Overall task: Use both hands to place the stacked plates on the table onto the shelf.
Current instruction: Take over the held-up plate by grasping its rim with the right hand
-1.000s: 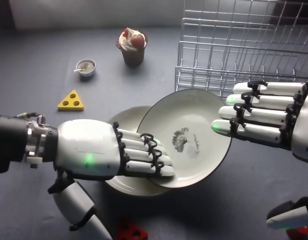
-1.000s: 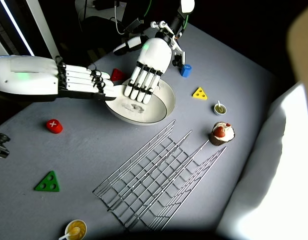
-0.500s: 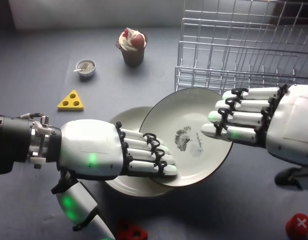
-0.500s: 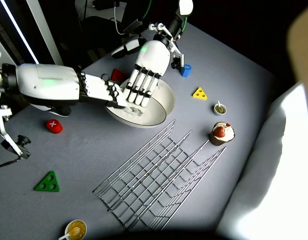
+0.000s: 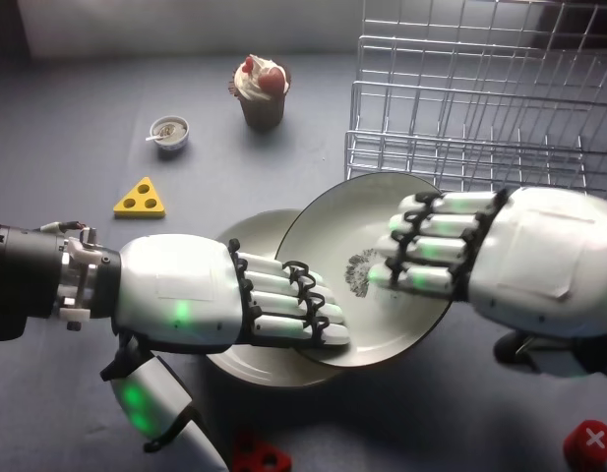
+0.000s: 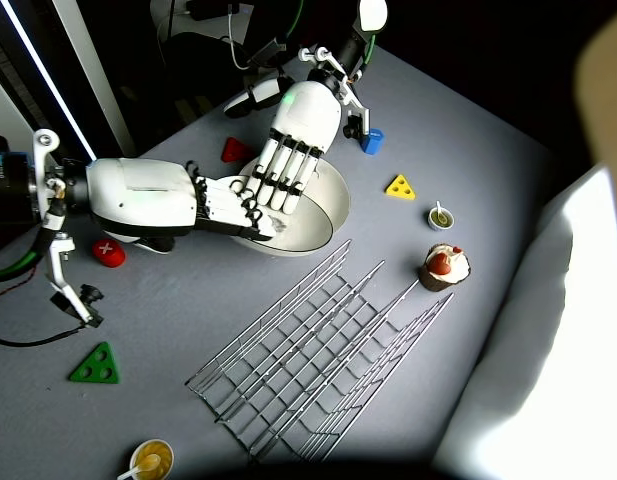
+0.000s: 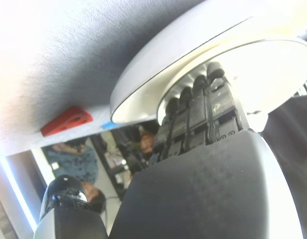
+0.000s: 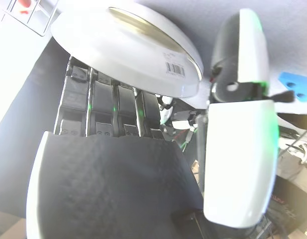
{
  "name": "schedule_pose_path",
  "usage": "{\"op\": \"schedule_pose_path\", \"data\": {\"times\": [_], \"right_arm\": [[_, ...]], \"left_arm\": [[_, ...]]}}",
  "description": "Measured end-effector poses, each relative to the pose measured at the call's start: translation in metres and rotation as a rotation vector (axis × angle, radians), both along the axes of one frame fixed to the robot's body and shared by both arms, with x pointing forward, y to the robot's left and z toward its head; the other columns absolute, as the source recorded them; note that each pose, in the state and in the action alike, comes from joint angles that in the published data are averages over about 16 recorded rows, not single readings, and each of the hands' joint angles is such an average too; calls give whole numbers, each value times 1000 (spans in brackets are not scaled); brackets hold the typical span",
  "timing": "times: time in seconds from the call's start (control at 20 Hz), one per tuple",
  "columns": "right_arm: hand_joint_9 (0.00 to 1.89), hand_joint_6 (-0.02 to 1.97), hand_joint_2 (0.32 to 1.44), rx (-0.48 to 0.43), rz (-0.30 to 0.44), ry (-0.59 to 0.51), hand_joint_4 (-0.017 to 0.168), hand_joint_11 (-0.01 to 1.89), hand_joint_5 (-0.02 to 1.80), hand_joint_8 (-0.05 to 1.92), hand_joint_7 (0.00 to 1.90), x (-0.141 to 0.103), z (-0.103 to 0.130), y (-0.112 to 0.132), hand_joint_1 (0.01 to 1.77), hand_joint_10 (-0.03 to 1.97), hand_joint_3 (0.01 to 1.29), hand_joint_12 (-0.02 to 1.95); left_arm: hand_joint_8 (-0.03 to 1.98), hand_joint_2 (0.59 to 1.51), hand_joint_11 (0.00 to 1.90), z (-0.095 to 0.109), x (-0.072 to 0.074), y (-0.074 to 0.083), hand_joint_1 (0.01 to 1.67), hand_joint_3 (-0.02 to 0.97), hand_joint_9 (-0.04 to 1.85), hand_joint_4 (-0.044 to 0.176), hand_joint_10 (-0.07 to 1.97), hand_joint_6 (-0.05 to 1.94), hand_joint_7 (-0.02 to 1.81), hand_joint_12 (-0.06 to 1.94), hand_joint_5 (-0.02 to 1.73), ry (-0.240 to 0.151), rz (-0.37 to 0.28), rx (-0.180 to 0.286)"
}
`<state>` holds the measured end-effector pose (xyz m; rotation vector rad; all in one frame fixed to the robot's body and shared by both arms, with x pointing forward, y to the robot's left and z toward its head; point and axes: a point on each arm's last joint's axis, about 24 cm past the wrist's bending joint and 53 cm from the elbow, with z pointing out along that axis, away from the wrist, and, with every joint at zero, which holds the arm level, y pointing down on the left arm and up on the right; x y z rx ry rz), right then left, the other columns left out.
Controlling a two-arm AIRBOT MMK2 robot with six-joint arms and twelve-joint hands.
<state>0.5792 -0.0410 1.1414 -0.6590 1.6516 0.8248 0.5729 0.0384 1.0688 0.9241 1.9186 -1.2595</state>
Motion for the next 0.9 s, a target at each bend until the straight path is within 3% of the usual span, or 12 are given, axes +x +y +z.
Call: {"op": "schedule_pose_path", "data": {"times": [0.45,0.9], "right_arm": [[270,16,951,37,19,-15,3,297,327,5,259,6,5,21,1135,1,15,61],[394,15,974,60,20,-13,3,430,511,5,403,11,7,30,1226,1,15,104]], "left_arm": [[-13,837,107,0,1,0,19,20,64,-6,-17,-26,44,1,41,0,-2,-2],[-13,837,79,-1,2,-1,19,19,45,-6,-15,-26,30,5,32,2,-1,-4]]}}
